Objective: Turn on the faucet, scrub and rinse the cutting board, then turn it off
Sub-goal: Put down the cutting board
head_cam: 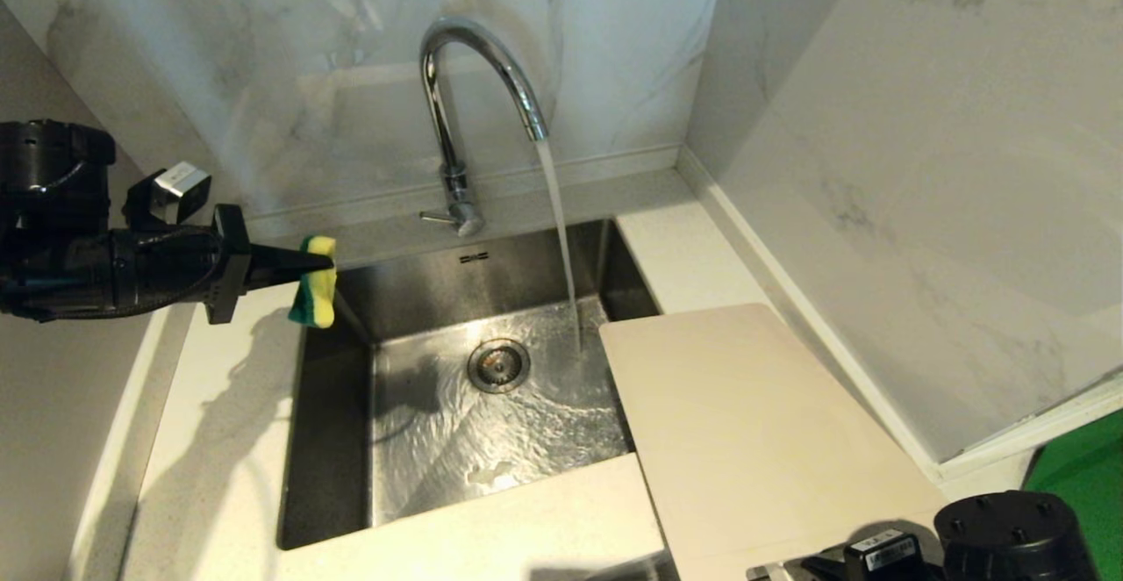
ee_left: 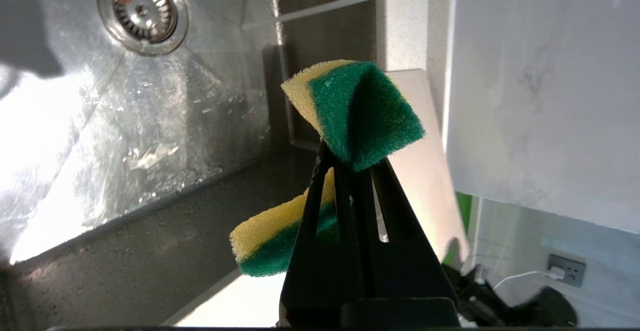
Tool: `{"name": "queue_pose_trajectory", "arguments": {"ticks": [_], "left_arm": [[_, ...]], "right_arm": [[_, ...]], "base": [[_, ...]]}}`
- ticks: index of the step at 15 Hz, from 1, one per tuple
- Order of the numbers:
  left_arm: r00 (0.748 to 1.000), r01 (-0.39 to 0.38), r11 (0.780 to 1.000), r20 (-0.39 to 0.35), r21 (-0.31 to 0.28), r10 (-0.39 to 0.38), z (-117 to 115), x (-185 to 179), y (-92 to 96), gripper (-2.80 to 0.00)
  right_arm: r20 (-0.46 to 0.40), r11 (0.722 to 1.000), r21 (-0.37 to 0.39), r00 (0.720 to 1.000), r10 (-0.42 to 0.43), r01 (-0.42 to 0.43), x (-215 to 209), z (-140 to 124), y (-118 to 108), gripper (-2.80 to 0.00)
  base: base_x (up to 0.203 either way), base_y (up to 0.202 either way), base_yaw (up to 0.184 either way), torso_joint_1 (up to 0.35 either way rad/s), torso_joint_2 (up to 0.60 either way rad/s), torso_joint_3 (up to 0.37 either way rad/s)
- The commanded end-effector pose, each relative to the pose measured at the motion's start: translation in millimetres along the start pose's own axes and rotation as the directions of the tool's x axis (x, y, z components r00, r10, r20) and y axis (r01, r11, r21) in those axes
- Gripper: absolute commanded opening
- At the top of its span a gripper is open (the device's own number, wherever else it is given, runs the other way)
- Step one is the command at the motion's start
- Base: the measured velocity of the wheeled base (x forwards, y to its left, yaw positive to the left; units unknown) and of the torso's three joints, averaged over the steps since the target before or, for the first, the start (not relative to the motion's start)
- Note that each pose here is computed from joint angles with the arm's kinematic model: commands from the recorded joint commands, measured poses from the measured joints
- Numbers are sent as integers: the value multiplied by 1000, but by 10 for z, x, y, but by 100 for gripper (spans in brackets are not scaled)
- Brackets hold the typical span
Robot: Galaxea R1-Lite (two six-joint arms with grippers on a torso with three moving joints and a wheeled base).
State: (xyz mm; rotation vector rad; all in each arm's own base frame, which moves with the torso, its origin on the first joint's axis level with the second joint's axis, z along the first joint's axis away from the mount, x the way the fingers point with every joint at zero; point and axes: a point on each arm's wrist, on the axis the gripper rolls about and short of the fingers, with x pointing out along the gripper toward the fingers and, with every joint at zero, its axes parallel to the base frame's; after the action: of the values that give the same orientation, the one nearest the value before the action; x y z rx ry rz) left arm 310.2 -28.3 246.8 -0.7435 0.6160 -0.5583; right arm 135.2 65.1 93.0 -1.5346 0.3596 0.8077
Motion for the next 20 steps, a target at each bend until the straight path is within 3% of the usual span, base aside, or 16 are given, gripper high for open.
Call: {"name": "queue_pose_trajectory", "arguments": {"ticks": [1, 9, 13, 20], "left_arm": [[1000, 7, 1000, -2, -3, -7, 27, 32, 2, -280], [1000, 4, 1000, -5, -6, -4, 145, 213, 93, -280], [1000, 3, 1000, -18, -14, -3, 144, 281, 119, -280], [1000, -4, 1000, -24, -21, 4, 172, 404, 219, -280]], "right_arm": [[20, 995, -18, 995, 96, -96, 187, 25, 20, -280], [97, 949, -31, 944, 315, -314, 546, 59, 176, -280], [116, 921, 7, 916, 385, -388, 774, 77, 180, -280], [136, 893, 59, 890, 436, -447, 1031, 49, 172, -280]], "base": [[0, 0, 0, 0, 0, 0], [0, 0, 0, 0, 0, 0], [0, 0, 0, 0, 0, 0], [0, 0, 0, 0, 0, 0]]}}
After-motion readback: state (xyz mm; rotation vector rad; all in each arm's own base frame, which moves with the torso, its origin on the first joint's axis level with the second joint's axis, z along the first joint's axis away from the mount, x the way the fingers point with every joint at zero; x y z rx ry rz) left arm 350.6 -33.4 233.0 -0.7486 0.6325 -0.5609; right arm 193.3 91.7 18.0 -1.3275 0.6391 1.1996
